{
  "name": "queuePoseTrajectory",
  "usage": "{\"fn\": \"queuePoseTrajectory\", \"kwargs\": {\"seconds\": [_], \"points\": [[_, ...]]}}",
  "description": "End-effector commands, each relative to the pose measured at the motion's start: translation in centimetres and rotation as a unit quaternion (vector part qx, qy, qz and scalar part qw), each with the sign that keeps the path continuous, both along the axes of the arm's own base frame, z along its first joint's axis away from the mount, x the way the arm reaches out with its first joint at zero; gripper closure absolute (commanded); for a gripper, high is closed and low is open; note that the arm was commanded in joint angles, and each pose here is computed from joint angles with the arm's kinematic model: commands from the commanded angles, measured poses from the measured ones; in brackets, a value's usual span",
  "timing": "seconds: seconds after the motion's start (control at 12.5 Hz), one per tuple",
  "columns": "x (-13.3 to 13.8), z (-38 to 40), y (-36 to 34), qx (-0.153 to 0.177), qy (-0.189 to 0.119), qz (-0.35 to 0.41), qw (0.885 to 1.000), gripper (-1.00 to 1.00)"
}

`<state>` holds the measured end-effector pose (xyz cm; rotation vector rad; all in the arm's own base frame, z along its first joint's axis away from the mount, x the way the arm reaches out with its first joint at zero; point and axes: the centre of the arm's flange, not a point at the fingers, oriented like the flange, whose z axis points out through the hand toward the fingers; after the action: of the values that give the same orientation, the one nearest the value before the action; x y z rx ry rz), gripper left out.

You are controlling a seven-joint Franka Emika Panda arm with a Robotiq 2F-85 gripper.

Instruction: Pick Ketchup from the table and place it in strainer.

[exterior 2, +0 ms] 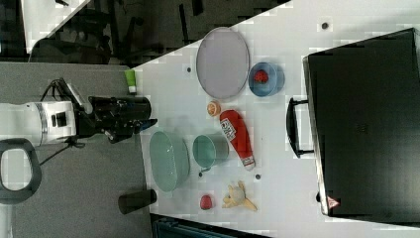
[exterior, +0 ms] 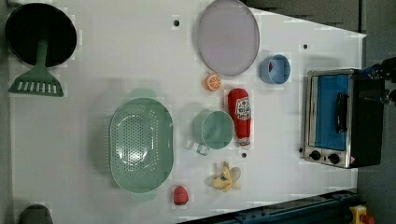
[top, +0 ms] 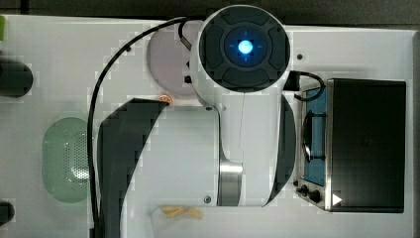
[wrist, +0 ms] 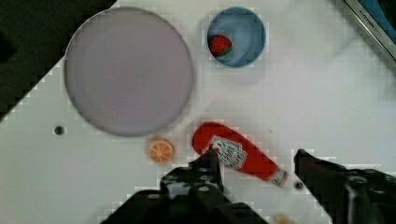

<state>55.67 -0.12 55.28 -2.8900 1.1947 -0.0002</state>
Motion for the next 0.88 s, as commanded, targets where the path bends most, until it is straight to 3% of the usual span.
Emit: {"fn": "queuePoseTrajectory", "kwargs": {"seconds": [0.08,0.24,0.56,0.88], "points": [[-7.0,3.9,-1.5,-0.003,0.016,-0.025,1.000,-0.58],[-6.8,2.4,-1.2,-0.003,0.024,-0.022,0.999,-1.00],[-5.5,-3.2,0.4,-0.003,0.028,0.064,0.998,-1.00],[-4.6,-10.1,1.9,0.001,0.026,0.212,0.977,-1.00]]}}
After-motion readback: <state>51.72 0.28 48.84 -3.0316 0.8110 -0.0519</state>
